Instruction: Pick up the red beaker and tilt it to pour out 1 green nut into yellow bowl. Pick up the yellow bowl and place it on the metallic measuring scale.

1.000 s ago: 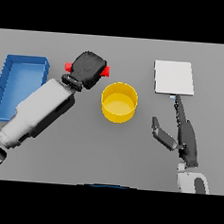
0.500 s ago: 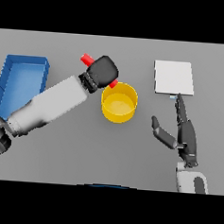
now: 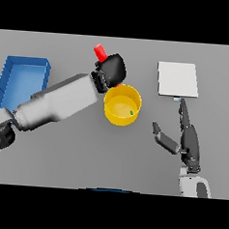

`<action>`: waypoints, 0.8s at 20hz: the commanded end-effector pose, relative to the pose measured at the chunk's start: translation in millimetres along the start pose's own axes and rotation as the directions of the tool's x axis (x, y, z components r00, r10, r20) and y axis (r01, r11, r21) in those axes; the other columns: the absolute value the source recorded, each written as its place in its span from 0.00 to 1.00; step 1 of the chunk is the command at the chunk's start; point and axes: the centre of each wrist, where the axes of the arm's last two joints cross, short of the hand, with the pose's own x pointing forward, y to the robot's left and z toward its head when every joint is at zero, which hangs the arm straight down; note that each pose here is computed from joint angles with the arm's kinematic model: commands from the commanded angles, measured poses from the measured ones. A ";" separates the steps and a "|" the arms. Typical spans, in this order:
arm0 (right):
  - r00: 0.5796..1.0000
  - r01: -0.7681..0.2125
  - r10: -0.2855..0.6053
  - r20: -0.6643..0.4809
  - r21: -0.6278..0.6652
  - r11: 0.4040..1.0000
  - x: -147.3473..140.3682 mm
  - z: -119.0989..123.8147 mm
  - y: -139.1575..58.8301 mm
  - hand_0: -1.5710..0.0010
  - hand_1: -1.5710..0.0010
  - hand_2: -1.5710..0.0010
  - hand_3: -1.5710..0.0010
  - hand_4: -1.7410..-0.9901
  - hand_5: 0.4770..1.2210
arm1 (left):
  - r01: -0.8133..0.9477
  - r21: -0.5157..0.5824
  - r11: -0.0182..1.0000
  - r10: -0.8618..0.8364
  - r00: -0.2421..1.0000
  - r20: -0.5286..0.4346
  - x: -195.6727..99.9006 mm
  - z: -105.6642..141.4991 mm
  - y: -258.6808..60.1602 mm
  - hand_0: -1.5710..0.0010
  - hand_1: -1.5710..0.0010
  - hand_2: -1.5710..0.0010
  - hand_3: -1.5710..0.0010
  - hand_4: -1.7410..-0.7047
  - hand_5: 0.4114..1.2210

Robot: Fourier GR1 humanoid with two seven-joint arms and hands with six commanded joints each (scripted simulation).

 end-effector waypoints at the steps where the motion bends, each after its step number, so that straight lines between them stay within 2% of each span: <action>1: 1.000 -0.024 0.024 -0.005 -0.013 1.000 0.2 -2.7 0.0 1.00 1.00 1.00 1.00 0.65 0.14 | 0.037 -0.020 0.999 -0.037 0.999 0.000 -2.3 -1.3 1.1 0.00 0.00 0.00 0.00 0.00 1.00; 6: 0.999 -0.032 0.033 0.024 -0.018 0.999 2.4 -0.8 -2.6 1.00 1.00 1.00 1.00 0.71 0.15 | 0.182 -0.030 0.983 -0.181 0.982 0.046 -0.4 -4.0 10.7 0.00 0.00 0.00 0.00 0.01 1.00; 10: 0.999 -0.039 0.039 0.017 -0.010 0.999 0.0 1.1 0.2 1.00 1.00 1.00 1.00 0.71 0.16 | 0.271 -0.013 0.962 -0.270 0.961 0.061 -2.5 -6.4 20.1 0.00 0.00 0.00 0.00 0.01 1.00; 14: 0.999 -0.041 0.041 0.030 -0.014 0.999 2.1 -1.7 2.8 1.00 1.00 1.00 1.00 0.71 0.15 | 0.261 0.005 0.965 -0.261 0.965 0.015 -41.8 0.6 39.9 0.00 0.00 0.00 0.00 0.01 1.00; 15: 0.998 -0.052 0.053 0.038 -0.016 0.998 1.7 -0.7 -0.5 1.00 1.00 1.00 1.00 0.72 0.15 | 0.256 0.020 0.967 -0.255 0.967 -0.017 -58.2 5.8 46.3 0.00 0.00 0.00 0.05 0.01 1.00; 16: 0.998 -0.052 0.053 0.031 -0.013 0.999 -1.5 -2.3 5.0 1.00 1.00 1.00 1.00 0.72 0.15 | 0.239 0.024 0.971 -0.238 0.970 -0.060 -73.8 10.5 54.4 0.00 0.00 0.11 0.04 0.06 1.00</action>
